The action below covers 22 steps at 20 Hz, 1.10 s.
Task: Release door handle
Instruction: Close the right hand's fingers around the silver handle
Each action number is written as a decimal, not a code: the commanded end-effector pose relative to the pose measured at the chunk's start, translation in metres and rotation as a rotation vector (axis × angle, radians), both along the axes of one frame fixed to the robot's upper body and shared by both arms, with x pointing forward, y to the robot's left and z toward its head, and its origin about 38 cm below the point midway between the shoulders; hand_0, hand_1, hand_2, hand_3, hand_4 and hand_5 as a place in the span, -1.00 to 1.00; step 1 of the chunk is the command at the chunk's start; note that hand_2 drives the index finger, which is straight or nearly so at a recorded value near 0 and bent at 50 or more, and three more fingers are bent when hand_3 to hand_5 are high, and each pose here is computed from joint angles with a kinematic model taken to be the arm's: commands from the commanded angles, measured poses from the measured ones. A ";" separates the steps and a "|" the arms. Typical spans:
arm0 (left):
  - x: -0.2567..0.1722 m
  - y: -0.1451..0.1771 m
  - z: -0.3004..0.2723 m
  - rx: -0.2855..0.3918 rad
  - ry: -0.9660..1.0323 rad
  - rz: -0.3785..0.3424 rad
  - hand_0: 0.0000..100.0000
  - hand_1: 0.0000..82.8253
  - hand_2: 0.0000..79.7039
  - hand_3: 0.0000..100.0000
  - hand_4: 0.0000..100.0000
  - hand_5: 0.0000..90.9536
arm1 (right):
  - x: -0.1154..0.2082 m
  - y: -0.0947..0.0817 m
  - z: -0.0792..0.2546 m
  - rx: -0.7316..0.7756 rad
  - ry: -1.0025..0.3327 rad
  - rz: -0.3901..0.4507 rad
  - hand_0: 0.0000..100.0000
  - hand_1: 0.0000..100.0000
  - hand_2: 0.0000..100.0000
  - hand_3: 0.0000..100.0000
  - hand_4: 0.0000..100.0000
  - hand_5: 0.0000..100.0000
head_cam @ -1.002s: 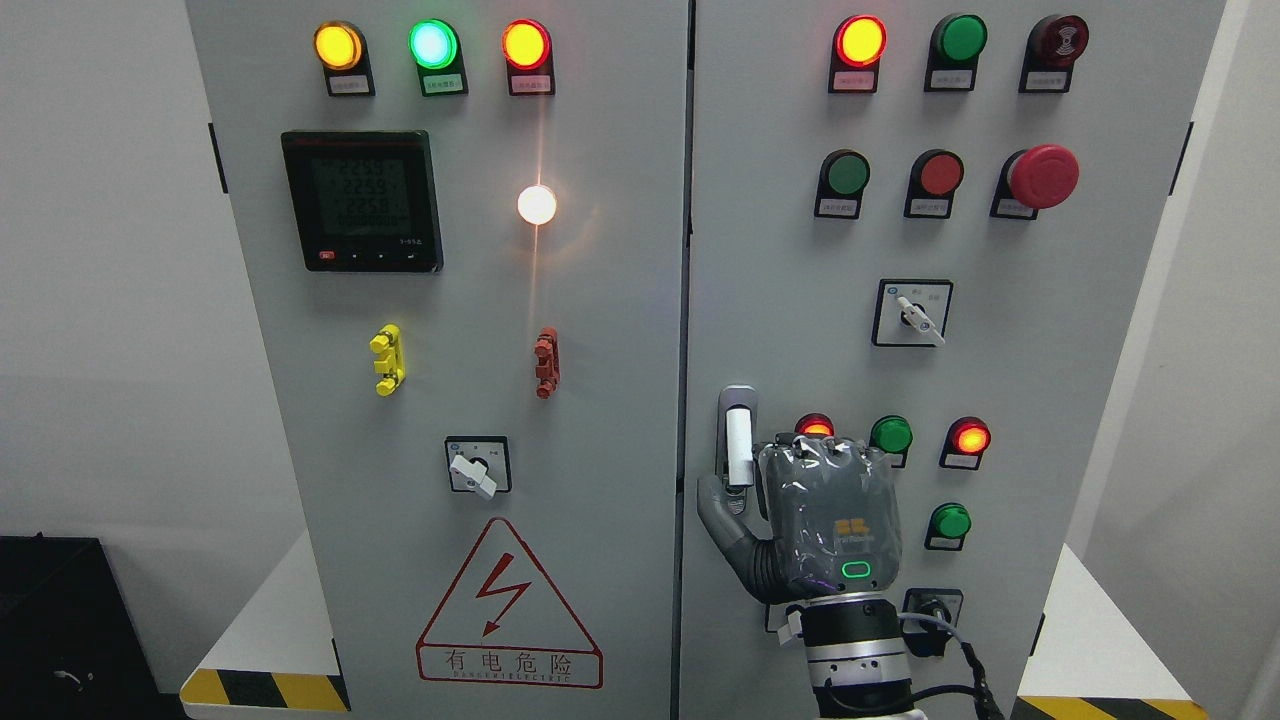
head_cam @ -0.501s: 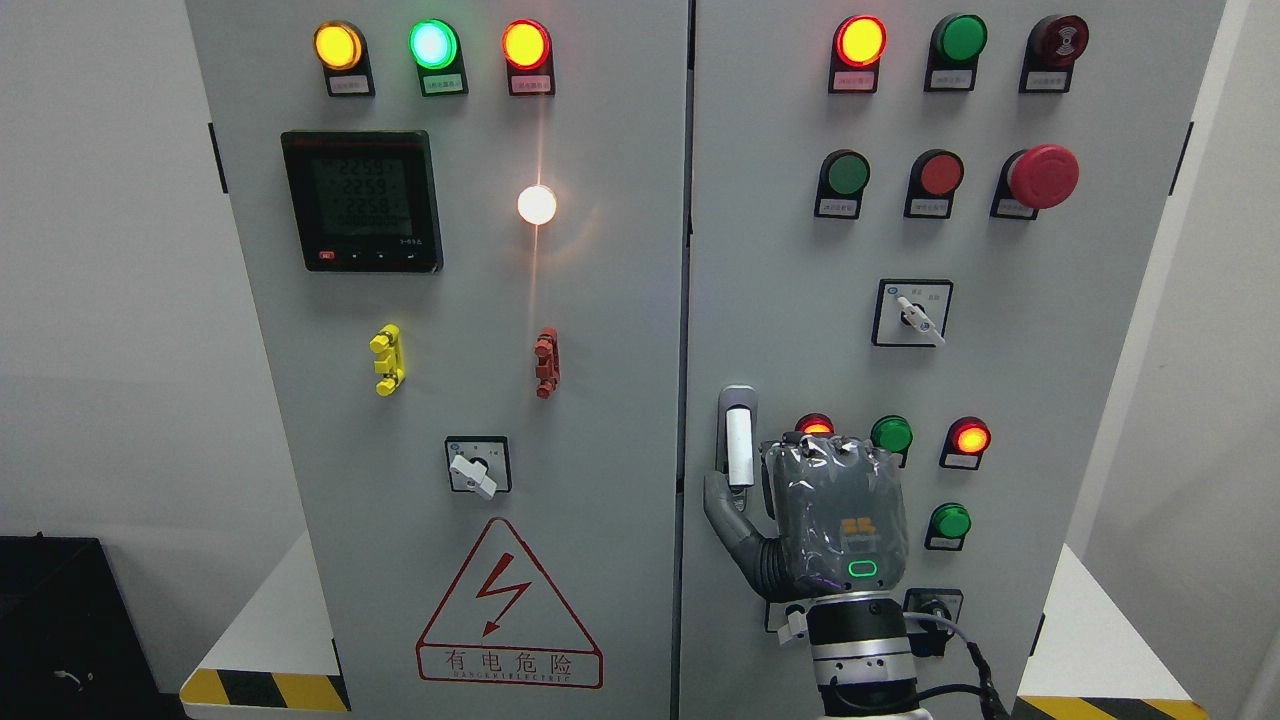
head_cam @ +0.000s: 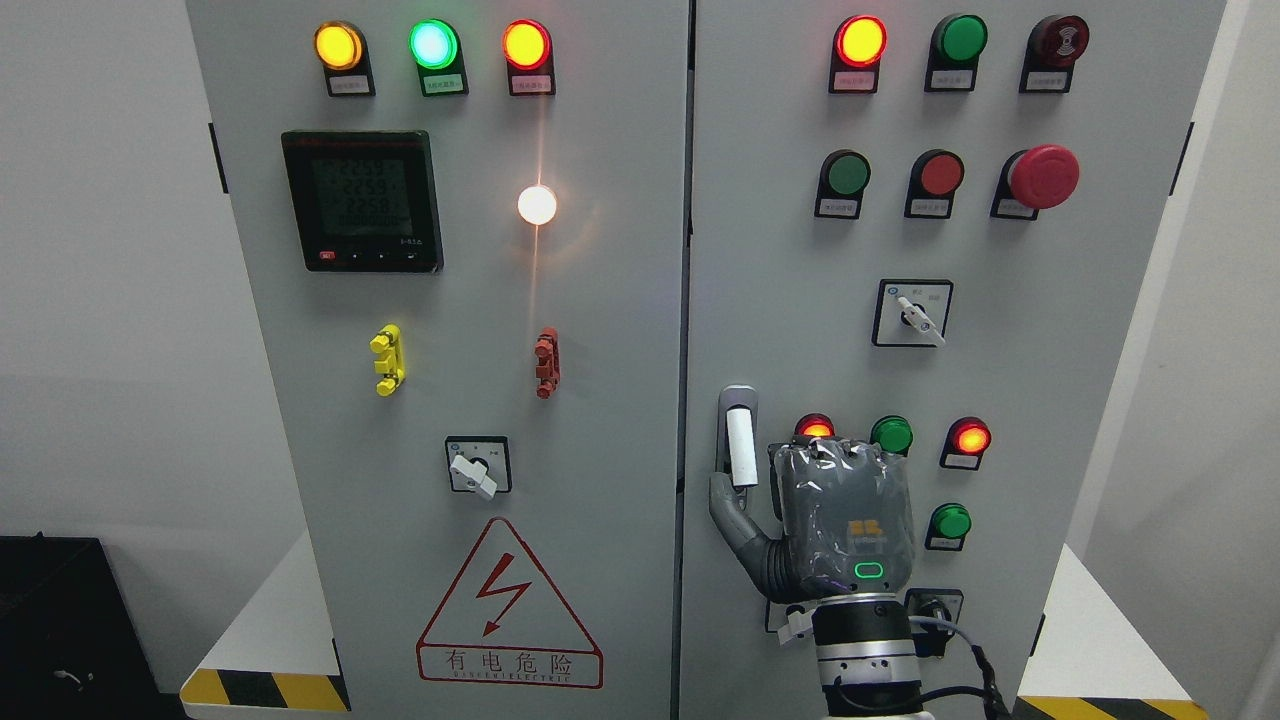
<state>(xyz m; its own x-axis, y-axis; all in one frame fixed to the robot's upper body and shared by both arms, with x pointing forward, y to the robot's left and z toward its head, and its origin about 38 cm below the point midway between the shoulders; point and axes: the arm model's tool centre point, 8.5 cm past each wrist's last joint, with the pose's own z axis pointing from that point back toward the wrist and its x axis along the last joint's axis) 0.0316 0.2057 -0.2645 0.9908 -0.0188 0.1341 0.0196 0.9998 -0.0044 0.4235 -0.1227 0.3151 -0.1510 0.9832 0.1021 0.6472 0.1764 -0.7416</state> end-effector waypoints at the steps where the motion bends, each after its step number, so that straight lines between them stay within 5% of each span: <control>1: -0.011 0.000 0.000 0.000 0.016 0.003 -0.76 0.34 -1.00 -1.00 -1.00 -1.00 | 0.000 -0.002 -0.001 0.002 0.005 -0.005 -0.08 -0.20 1.00 1.00 1.00 1.00; 22: -0.011 0.000 0.000 0.000 0.016 0.003 -0.76 0.34 -1.00 -1.00 -1.00 -1.00 | -0.003 -0.003 -0.006 0.010 0.011 -0.006 0.15 -0.31 1.00 1.00 1.00 1.00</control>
<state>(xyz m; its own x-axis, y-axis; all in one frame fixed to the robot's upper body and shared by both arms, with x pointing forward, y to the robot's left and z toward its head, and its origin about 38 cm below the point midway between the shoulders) 0.0316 0.2057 -0.2645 0.9908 -0.0184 0.1341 0.0191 0.9998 -0.0044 0.4219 -0.1242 0.3118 -0.1476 0.9831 0.1086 0.6417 0.1788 -0.7458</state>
